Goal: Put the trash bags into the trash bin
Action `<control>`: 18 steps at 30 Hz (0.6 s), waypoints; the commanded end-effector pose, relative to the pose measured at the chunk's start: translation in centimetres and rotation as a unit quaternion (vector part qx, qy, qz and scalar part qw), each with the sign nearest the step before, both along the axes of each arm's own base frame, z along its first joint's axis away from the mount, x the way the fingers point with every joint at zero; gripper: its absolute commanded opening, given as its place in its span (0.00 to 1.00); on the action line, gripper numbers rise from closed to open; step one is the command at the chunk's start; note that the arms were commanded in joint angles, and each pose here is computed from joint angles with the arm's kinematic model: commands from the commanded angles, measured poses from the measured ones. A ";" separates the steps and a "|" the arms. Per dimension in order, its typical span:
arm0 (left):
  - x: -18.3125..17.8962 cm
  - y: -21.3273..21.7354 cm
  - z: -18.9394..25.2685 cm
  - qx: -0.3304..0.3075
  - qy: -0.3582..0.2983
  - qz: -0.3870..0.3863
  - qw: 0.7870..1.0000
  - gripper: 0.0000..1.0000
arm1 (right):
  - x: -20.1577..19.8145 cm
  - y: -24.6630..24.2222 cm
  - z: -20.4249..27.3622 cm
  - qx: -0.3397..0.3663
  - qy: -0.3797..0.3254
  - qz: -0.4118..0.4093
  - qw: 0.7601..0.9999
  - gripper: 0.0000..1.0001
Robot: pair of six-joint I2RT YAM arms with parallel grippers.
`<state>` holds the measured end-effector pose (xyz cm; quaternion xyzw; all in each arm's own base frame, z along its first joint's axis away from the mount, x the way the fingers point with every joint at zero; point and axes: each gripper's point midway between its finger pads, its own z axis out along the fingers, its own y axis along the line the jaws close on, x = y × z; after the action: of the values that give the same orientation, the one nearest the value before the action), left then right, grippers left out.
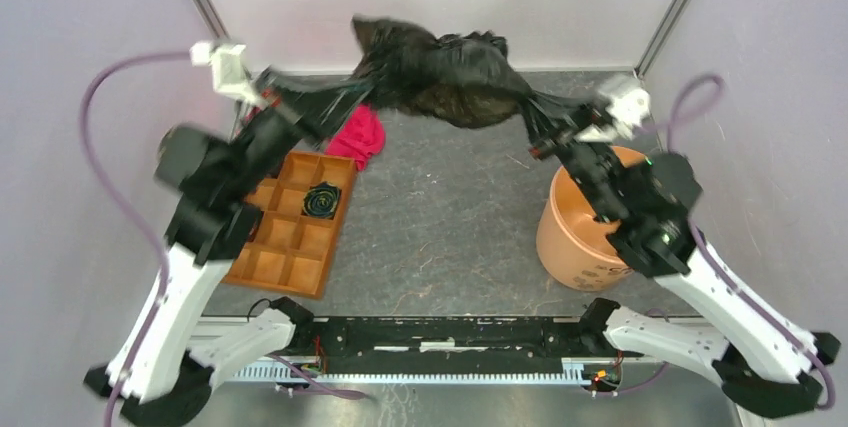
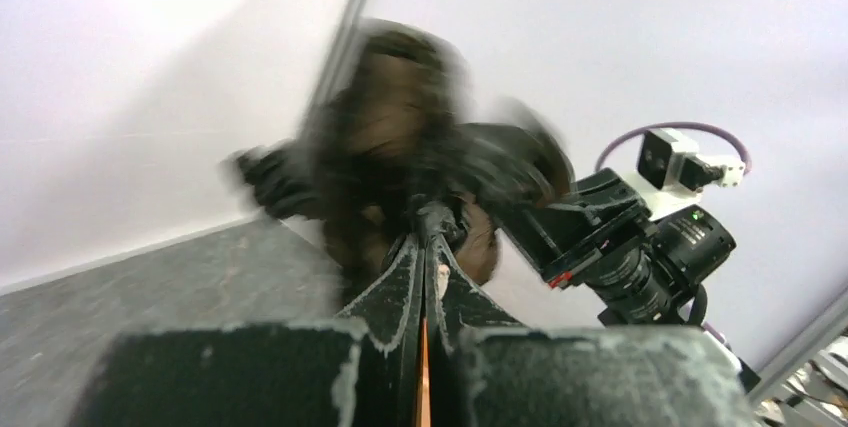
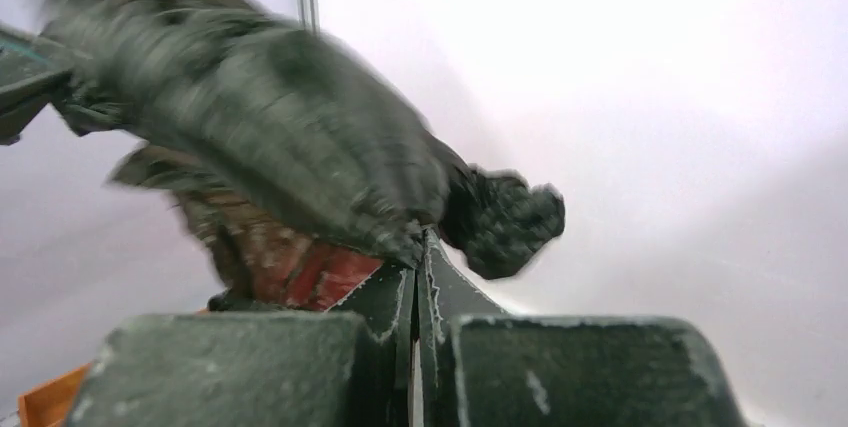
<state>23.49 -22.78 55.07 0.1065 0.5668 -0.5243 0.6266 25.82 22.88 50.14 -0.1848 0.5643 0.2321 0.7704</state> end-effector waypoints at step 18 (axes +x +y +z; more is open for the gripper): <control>0.8 1.0 -7.3 0.109 0.055 0.031 0.992 0.02 | 0.4 6.1 -5.8 -0.108 0.036 0.086 0.990 0.01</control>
<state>25.99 -19.99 25.93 0.0120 0.8501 -0.3268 0.4129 26.25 29.37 22.11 -0.3554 0.7460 0.1953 0.5282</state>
